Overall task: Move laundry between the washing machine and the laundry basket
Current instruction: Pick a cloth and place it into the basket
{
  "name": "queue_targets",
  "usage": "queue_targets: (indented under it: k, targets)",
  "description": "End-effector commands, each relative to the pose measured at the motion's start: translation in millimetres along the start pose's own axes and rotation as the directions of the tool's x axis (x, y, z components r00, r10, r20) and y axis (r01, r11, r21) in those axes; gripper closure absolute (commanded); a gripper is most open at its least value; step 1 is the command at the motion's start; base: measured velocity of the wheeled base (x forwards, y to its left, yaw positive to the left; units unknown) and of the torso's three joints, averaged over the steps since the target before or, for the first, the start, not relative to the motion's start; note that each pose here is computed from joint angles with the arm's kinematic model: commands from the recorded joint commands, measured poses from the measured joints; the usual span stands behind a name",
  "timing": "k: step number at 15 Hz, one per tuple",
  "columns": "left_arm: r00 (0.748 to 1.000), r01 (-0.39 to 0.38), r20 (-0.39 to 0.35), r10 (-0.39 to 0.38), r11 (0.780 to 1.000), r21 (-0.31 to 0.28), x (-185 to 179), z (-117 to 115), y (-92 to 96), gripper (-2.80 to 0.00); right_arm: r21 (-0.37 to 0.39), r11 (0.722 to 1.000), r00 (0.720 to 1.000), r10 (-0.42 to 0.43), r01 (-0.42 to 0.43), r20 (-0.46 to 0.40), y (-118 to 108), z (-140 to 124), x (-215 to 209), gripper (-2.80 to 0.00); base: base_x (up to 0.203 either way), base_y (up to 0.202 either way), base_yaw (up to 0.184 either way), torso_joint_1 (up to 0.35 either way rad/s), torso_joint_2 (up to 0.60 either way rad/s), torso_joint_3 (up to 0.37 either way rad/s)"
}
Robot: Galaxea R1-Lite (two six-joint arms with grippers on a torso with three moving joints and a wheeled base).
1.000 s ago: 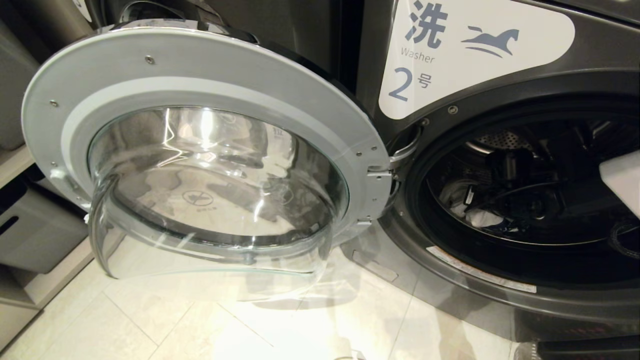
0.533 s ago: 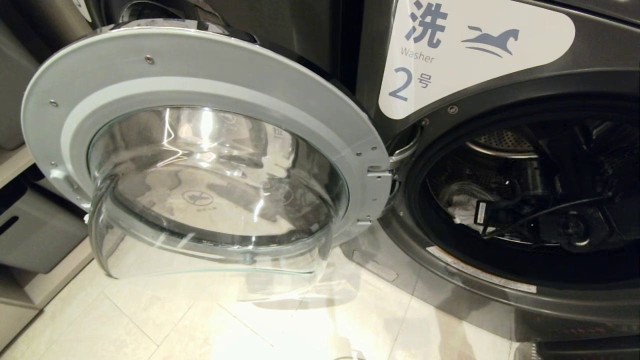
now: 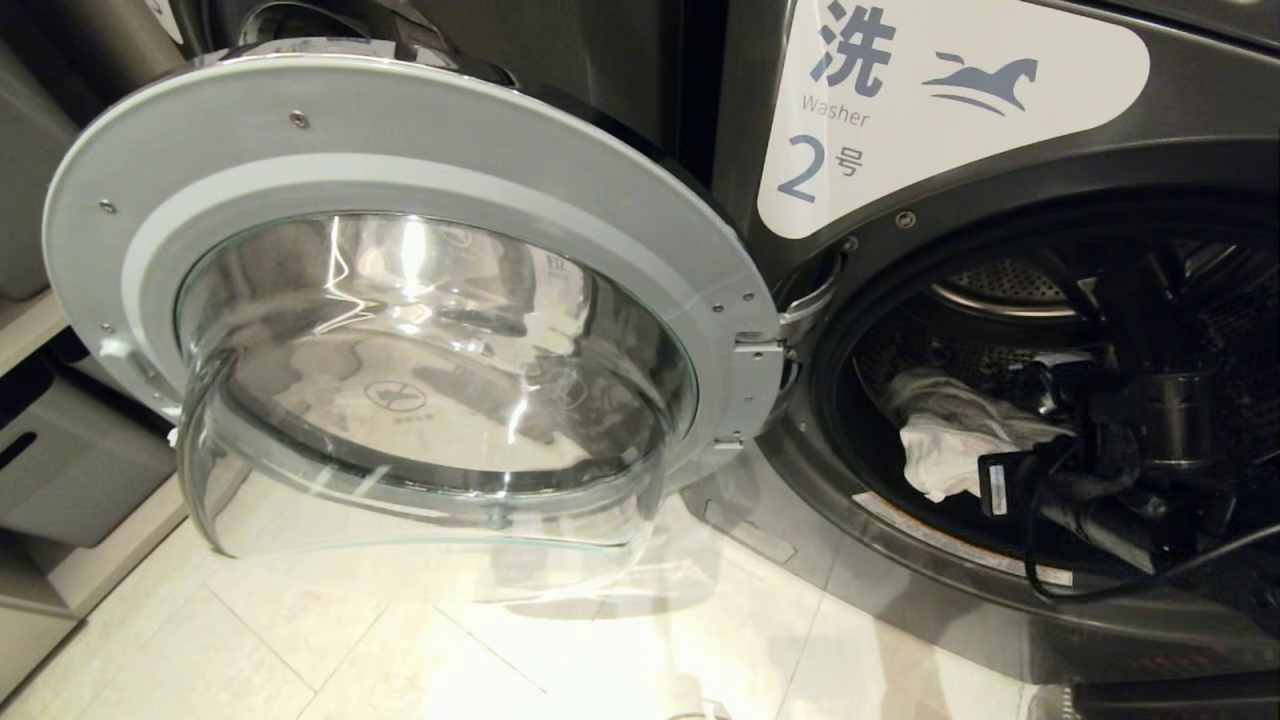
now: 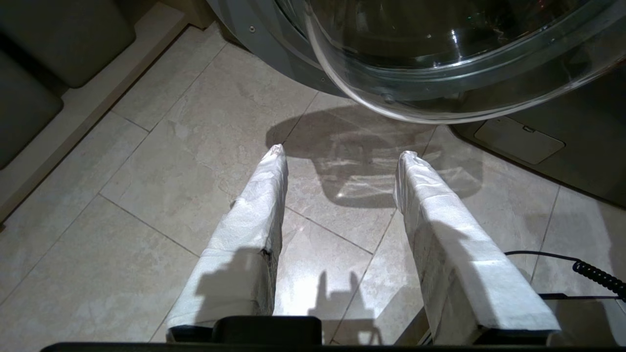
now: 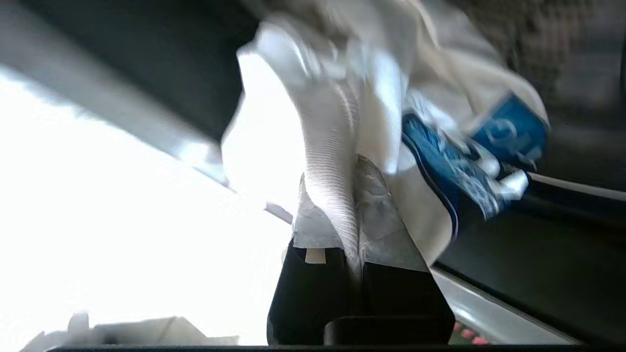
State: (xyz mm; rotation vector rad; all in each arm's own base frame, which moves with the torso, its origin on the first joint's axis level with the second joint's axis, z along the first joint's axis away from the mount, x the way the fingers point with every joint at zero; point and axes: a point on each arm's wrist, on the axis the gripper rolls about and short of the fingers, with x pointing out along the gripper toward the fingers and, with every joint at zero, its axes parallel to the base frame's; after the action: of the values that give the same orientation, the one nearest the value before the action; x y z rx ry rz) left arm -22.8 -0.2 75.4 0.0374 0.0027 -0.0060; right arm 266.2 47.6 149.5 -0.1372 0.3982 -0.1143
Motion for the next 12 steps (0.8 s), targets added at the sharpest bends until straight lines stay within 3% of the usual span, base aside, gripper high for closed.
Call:
queue_targets:
  k: [1,4,7,10,12]
  targets:
    - [1.000,0.000,0.000,0.000,1.000,0.001,0.0,-0.2,0.0,0.00,-0.042,0.997,0.992,0.069,-0.065,0.110,-2.5,9.2,-43.9,0.00,0.000,0.000,0.000,0.000,0.00,0.000]
    - [1.000,0.000,0.000,0.000,1.000,0.001,0.0,-0.2,0.0,0.00,-0.140,0.971,0.951,0.223,-0.196,0.215,4.7,6.3,-96.2,0.00,0.000,0.000,0.000,0.000,0.00,0.000]
    - [1.000,0.000,0.000,0.000,1.000,0.001,0.0,-0.2,0.0,0.00,-0.265,0.901,0.846,0.419,-0.343,0.330,8.5,-3.6,-156.5,0.00,0.000,0.000,0.000,0.000,0.00,0.000]
    - [1.000,0.000,0.000,0.000,1.000,0.000,0.0,0.2,0.0,0.00,-0.432,0.839,0.752,0.511,-0.331,0.417,-12.2,-14.9,-199.1,0.00,0.000,0.000,0.000,0.000,0.00,0.000]
    - [1.000,0.000,0.000,0.000,1.000,0.000,0.0,0.1,0.0,0.00,-0.478,0.819,0.672,0.549,-0.316,0.497,-23.8,-5.3,-220.8,0.00,0.000,0.000,0.000,0.000,0.00,0.000]
